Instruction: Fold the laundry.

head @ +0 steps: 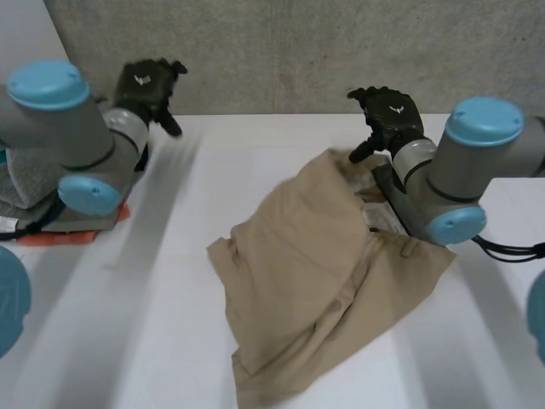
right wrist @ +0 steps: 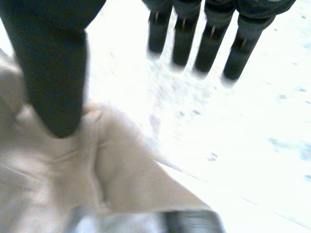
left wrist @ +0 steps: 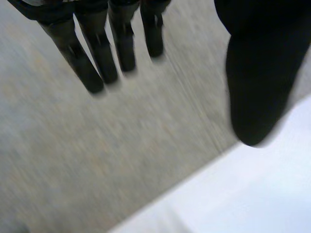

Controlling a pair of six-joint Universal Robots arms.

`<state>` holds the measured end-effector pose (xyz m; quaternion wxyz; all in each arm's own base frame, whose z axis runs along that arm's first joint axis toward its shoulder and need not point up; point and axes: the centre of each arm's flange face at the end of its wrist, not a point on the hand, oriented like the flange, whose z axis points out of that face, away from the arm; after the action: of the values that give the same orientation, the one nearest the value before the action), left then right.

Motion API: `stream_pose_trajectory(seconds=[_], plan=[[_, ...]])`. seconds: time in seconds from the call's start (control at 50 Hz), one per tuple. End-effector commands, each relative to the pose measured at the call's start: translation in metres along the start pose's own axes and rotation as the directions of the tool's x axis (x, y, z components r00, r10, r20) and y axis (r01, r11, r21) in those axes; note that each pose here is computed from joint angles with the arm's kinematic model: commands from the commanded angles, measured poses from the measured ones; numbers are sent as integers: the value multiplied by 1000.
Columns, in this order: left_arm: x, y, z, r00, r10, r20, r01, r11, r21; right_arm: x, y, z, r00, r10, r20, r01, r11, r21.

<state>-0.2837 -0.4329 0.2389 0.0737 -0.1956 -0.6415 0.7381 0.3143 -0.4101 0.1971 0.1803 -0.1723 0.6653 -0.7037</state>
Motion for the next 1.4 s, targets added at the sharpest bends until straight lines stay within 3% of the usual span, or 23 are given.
stream_pose_trajectory(seconds=[0.02,0.14,0.26,0.36,0.46,0.54,0.68,0.88,0.98,1.08,1.16,1.3,1.4], plan=[[7,-1,-16,1000,2,-28,-4,998,-69,31,-7,8,943,-249,-221,246,968,-41],[14,-45,-56,997,-12,-75,9,999,-49,28,-48,-11,955,-275,-110,274,961,-19],[40,-48,-110,981,-43,-191,17,990,-140,18,-65,-50,939,-336,73,341,937,-78],[72,-20,-160,950,-82,-301,-6,960,-280,13,-62,-95,867,-445,224,485,857,-176],[96,-1,-178,924,-81,-375,-42,950,-308,8,-44,-124,798,-503,333,587,774,-237],[105,26,-167,921,-46,-386,-84,946,-312,9,-25,-138,784,-496,372,606,742,-288],[114,65,-149,917,-11,-399,-147,921,-362,23,0,-145,808,-473,350,578,752,-317],[136,81,-142,894,-10,-448,-175,913,-368,43,-3,-152,797,-478,369,593,738,-323],[133,85,-125,906,38,-422,-196,920,-338,49,-3,-153,798,-478,367,592,734,-333],[94,75,-71,956,164,-242,-222,946,-237,52,-2,-155,803,-470,366,585,739,-335],[53,57,-28,975,202,-94,-214,967,-139,53,-4,-156,804,-473,359,584,741,-332],[30,53,4,976,206,-69,-212,974,-83,43,0,-163,799,-445,404,580,748,-322],[29,66,17,972,225,-63,-229,971,-65,29,9,-171,767,-439,467,600,749,-282]])
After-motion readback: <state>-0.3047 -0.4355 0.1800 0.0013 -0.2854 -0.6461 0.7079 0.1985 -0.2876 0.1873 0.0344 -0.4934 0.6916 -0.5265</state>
